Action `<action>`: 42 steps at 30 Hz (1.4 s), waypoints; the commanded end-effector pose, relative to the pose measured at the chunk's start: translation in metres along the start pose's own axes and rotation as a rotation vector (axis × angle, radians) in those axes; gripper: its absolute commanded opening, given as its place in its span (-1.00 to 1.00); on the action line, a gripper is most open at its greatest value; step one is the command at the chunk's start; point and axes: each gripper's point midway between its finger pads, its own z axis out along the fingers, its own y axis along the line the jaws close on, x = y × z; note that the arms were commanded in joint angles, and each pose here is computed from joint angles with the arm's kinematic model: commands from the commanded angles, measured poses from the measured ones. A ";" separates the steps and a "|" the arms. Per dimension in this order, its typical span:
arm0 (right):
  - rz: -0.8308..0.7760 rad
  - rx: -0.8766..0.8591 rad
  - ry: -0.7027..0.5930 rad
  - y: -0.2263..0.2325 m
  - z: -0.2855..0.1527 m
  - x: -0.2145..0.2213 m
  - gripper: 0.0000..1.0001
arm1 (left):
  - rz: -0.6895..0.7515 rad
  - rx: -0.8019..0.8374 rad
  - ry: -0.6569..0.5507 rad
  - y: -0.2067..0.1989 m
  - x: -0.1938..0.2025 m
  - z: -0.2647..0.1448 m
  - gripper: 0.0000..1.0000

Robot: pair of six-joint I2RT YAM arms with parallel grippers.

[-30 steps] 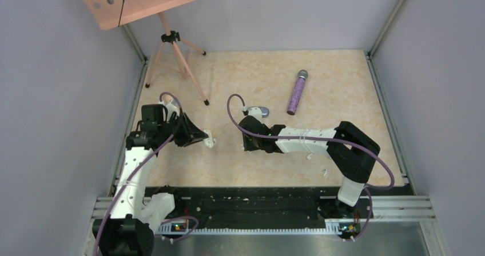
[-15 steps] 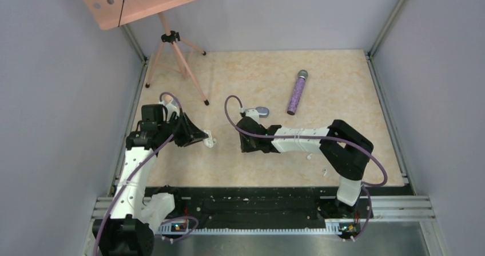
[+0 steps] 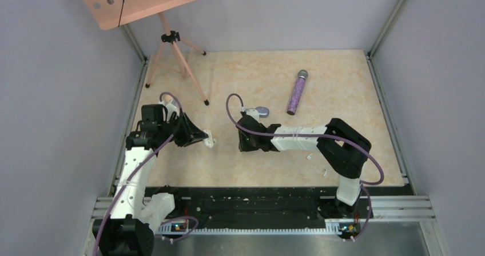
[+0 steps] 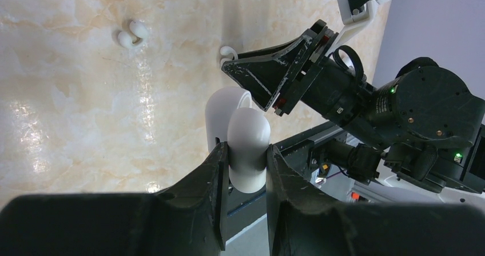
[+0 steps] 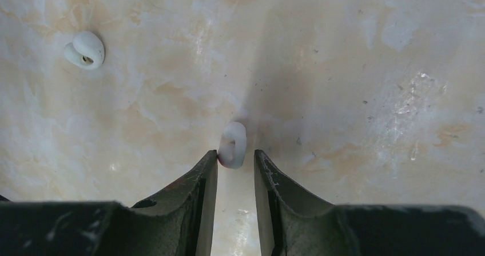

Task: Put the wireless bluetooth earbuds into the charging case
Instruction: Pick up the earbud from the center of the board.

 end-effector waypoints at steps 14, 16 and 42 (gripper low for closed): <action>0.076 -0.056 -0.013 0.007 0.013 -0.017 -0.65 | 0.047 0.047 -0.036 -0.013 -0.009 -0.006 -1.00; 0.076 -0.063 -0.016 0.008 0.011 -0.018 -0.80 | 0.049 0.047 -0.034 -0.013 -0.009 -0.006 -1.00; -0.022 -0.476 -0.487 0.040 -0.191 -0.090 -1.00 | 0.338 0.507 0.013 -0.085 0.019 -0.022 -1.00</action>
